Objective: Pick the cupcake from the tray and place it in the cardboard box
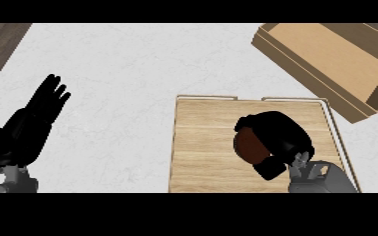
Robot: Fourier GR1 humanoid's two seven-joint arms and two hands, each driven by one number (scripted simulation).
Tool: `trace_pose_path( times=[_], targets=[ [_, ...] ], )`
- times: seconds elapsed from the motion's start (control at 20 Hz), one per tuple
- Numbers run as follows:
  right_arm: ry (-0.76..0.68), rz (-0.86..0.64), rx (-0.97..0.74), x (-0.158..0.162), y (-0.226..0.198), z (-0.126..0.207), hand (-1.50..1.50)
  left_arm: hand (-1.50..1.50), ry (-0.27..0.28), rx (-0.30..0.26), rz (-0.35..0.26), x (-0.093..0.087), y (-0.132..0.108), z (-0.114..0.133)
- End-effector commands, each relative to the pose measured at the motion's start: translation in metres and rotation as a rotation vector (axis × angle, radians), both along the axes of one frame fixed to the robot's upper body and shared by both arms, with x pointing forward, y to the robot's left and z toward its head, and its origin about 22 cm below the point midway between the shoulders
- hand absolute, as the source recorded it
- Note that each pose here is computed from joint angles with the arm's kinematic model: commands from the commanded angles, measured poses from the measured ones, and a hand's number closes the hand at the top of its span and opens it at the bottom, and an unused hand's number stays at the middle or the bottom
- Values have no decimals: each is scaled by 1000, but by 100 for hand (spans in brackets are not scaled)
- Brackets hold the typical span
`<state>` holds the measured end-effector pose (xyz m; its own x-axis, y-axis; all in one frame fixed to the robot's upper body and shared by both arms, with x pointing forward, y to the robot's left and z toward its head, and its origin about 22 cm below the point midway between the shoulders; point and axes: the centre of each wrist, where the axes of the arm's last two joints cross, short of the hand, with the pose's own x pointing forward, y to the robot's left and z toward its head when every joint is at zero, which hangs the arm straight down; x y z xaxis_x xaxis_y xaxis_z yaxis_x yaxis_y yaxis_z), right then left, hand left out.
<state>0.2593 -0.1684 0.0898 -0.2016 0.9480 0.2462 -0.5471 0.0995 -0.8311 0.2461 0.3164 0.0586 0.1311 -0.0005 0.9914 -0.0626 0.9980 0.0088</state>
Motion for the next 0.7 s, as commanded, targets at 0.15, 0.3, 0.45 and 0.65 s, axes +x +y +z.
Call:
trace_pose_path(
  times=[0.15, 0.3, 0.45, 0.65],
  targets=[
    [-49, 64, 34, -11, 0, 1, 150, 0, 4, 4, 10, 4, 3, 8],
    [-75, 25, 29, 29, -16, -27, 150, 0, -9, -9, -15, -18, -10, -4],
    [-63, -49, -16, 77, 2, -14, 150, 0, -17, 2, -38, 2, 2, -4],
    [-72, -119, -49, 125, -14, -6, 150, 0, -12, -10, -42, 2, 2, -18]
  ],
)
